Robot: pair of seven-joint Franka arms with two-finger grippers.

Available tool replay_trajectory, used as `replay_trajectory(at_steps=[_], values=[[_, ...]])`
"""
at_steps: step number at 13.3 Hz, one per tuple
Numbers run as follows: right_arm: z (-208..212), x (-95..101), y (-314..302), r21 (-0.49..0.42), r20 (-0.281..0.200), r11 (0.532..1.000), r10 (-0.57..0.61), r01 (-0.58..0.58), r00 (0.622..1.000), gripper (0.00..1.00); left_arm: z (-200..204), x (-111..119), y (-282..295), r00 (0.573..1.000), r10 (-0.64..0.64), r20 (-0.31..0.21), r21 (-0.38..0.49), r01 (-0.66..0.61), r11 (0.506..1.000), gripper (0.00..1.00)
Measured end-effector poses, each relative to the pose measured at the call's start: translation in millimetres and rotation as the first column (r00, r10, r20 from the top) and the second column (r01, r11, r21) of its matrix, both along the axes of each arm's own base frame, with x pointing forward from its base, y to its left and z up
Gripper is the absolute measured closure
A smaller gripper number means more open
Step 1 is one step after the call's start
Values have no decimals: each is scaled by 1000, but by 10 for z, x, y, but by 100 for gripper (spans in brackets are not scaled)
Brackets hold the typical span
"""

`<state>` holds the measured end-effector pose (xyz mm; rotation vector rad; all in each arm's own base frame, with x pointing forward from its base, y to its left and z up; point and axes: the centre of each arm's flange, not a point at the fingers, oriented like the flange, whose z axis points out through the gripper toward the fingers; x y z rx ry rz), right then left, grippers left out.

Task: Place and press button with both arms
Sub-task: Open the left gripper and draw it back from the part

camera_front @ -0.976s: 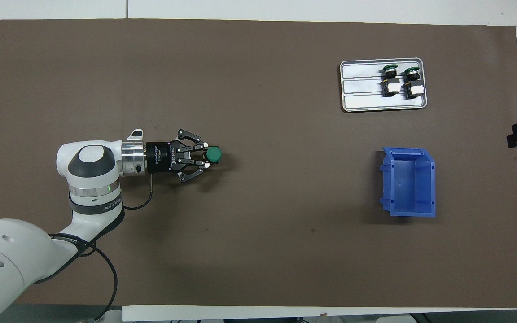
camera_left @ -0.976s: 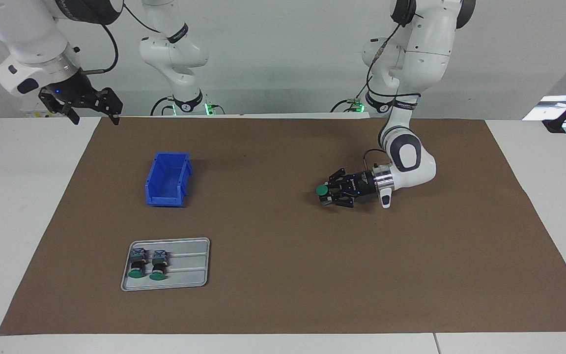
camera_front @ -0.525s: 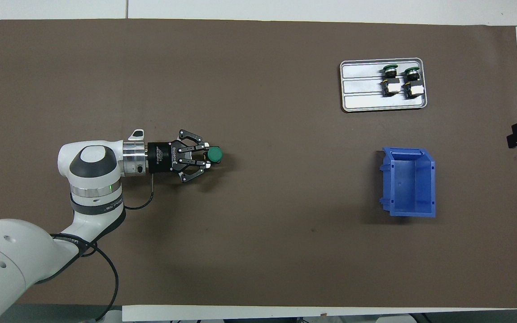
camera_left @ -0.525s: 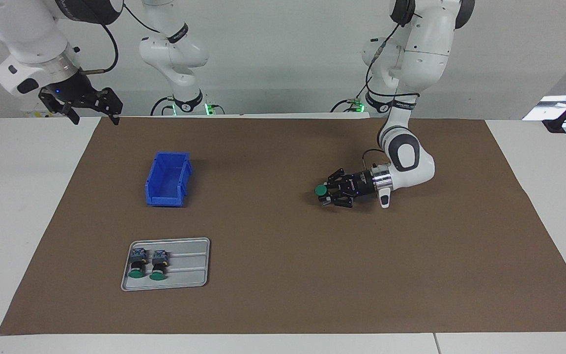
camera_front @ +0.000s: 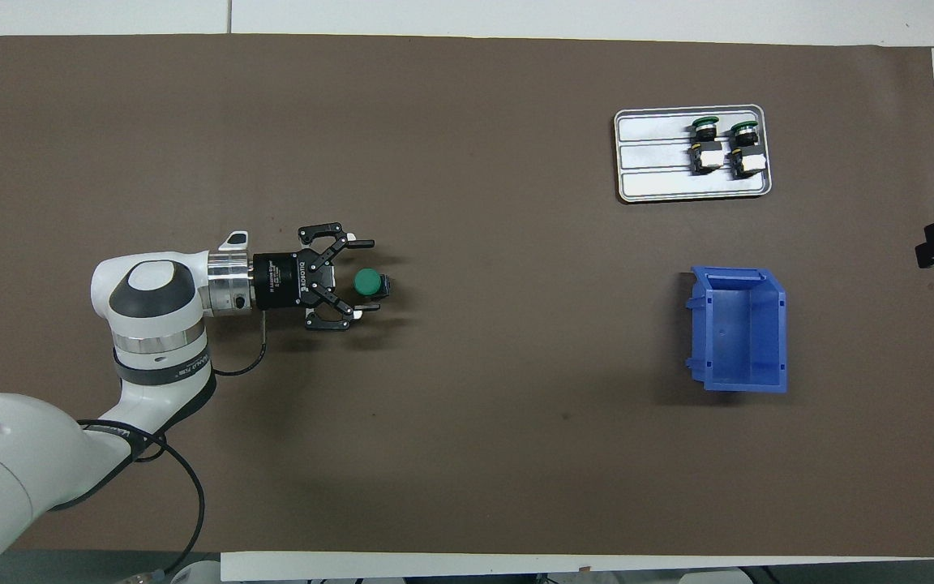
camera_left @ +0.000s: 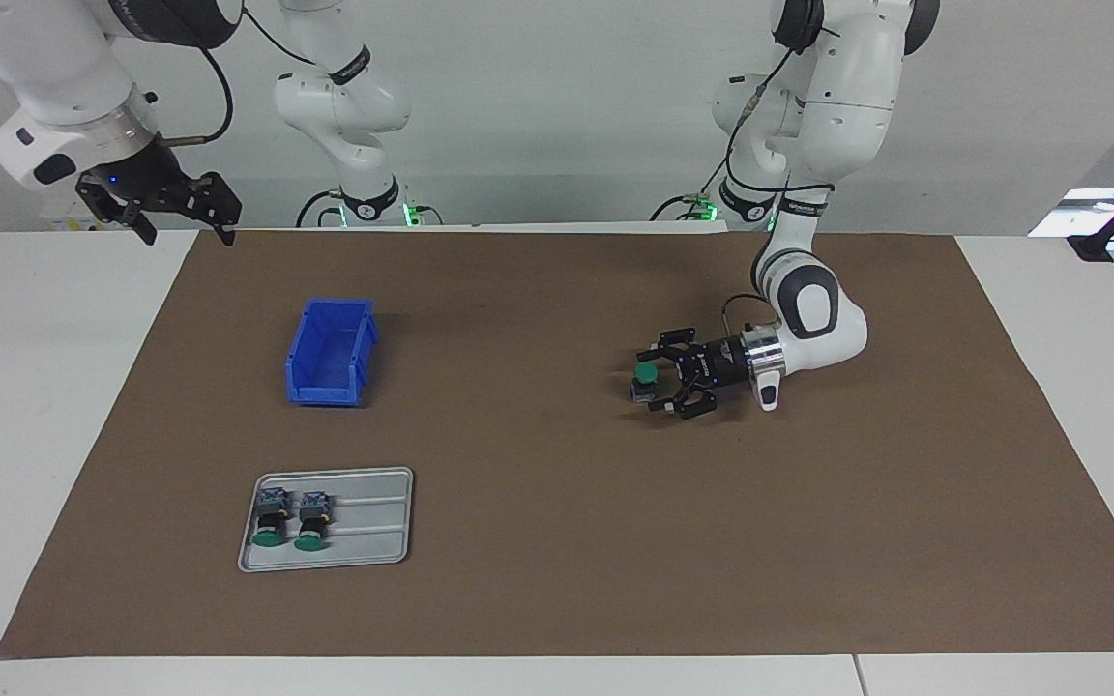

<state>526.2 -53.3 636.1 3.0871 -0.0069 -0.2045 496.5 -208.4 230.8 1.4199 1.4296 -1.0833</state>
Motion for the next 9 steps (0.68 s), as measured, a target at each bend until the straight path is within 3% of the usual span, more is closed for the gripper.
replay_trajectory(at_steps=[6, 9], values=[[0, 0, 0, 0, 0, 1000, 0, 0, 1000, 1, 267, 24, 146, 1000, 2, 23, -33, -1, 999, 0], [0, 0, 0, 0, 0, 1000, 0, 0, 1000, 1, 618, 40, 213, 996, -72, 44, 47, 70, 996, 0]])
